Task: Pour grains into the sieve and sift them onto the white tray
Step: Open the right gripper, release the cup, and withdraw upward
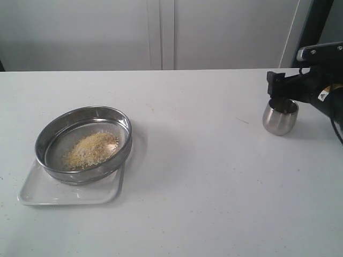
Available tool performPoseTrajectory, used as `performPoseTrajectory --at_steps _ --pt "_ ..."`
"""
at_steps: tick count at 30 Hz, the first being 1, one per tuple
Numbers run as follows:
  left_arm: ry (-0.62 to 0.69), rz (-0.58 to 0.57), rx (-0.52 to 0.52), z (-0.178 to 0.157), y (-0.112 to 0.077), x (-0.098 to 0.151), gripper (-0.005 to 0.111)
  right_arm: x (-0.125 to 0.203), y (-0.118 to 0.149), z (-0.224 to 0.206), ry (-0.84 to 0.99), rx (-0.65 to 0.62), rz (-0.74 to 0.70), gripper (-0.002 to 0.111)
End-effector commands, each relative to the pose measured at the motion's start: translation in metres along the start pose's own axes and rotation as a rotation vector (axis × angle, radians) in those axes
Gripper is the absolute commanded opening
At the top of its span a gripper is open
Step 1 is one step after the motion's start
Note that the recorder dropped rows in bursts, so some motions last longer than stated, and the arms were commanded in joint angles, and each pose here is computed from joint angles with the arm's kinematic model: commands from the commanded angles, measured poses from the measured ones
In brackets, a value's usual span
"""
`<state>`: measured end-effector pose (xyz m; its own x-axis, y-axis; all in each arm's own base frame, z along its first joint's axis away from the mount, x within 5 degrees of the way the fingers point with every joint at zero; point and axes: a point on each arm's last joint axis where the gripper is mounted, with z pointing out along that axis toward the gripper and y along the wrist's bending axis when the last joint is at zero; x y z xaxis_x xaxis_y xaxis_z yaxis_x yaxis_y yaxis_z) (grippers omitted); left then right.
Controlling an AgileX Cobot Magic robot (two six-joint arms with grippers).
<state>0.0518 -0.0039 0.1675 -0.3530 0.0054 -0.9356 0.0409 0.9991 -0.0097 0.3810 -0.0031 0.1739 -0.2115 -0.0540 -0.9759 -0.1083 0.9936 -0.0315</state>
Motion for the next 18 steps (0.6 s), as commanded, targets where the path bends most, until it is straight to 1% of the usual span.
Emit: performPoseTrajectory --at_steps 1,4,6,11,15,17,18 --pt "-0.001 -0.007 0.003 0.000 0.000 0.001 0.000 -0.024 -0.004 -0.013 -0.018 0.016 0.056 0.083" --pt "-0.001 -0.007 0.003 0.000 0.000 0.001 0.000 -0.038 -0.003 -0.023 -0.002 0.015 0.071 0.065" --pt "-0.001 -0.007 0.003 0.000 0.000 0.001 0.000 -0.043 -0.004 -0.028 0.017 0.025 0.067 0.054" --pt "-0.001 -0.007 0.003 0.000 0.000 0.001 0.000 -0.054 -0.005 -0.042 0.090 0.055 0.071 0.023" --pt "-0.001 -0.007 0.003 0.000 0.000 0.001 0.000 -0.061 -0.007 -0.056 0.170 0.086 0.067 0.006" --pt "-0.001 -0.007 0.003 0.000 0.000 0.001 0.000 -0.065 -0.007 -0.064 0.201 0.100 0.065 0.000" --pt "-0.001 -0.007 0.003 0.000 0.000 0.001 0.000 -0.067 -0.007 -0.066 0.209 0.104 0.065 0.000"
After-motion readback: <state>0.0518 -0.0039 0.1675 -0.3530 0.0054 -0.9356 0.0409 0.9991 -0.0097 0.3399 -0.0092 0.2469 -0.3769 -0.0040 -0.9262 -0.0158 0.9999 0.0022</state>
